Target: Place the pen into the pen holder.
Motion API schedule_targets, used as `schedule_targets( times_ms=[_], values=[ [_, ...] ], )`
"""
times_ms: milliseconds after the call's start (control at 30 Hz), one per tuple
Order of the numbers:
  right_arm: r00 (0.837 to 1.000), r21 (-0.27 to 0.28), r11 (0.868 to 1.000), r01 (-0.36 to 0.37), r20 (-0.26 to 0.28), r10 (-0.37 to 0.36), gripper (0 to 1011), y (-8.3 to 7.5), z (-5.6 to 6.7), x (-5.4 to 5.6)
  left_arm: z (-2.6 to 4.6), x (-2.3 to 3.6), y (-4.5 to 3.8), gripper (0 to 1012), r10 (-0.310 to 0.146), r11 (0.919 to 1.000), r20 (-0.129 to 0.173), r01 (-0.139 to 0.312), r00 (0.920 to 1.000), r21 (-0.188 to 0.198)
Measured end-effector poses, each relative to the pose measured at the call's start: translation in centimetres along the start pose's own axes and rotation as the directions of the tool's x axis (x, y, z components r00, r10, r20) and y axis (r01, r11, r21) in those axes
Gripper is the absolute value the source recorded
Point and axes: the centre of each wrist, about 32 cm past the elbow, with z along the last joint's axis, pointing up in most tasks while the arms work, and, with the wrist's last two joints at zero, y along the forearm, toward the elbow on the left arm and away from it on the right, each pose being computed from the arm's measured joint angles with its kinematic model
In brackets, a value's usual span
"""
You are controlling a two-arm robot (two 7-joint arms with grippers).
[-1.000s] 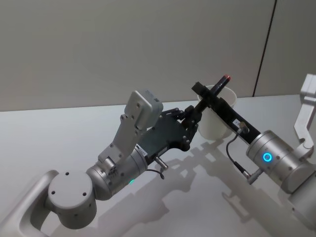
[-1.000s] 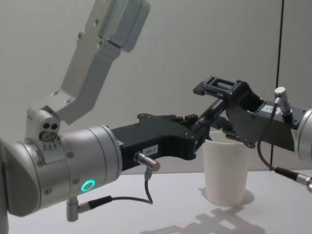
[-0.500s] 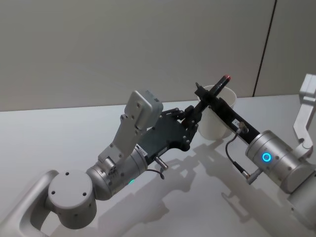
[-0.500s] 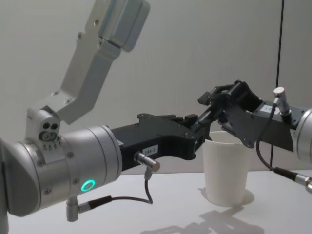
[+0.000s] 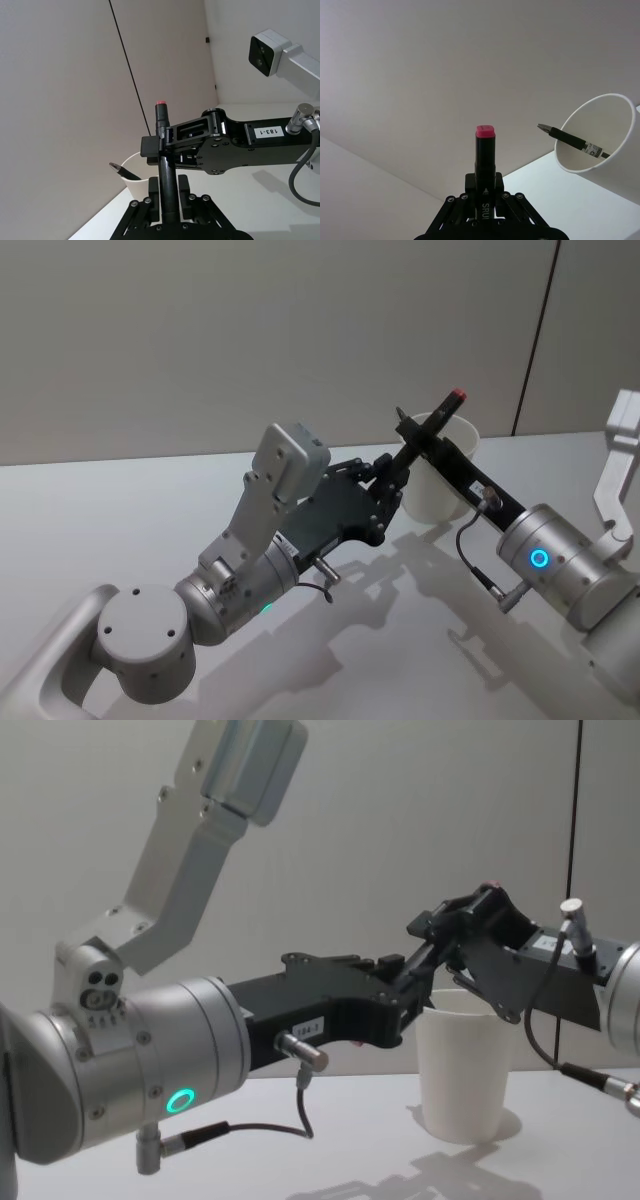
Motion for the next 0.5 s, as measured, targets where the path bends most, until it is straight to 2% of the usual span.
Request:
schedule_targets(
  times_ms=[267, 367, 400, 500],
  values=[
    [1.0, 0.0, 1.0, 0.0, 0.0, 0.0, 189, 0.0, 0.0, 0.0, 0.0, 0.0, 0.0, 440, 0.0, 1.0, 0.0, 0.0, 1.0, 0.0],
    [1.0, 0.0, 1.0, 0.0, 0.0, 0.0, 189, 0.0, 0.0, 0.0, 0.0, 0.0, 0.0, 560, 0.0, 1.0, 0.0, 0.0, 1.0, 0.0],
    [1.0, 0.0, 1.0, 0.0, 0.0, 0.0, 189, 0.0, 0.0, 0.0, 0.0, 0.0, 0.0, 560, 0.0, 1.0, 0.0, 0.0, 1.0, 0.0],
    [1.0, 0.0, 1.0, 0.0, 0.0, 0.0, 189, 0.0, 0.0, 0.0, 0.0, 0.0, 0.0, 659, 0.0, 1.0, 0.0, 0.0, 1.0, 0.0]
  ],
)
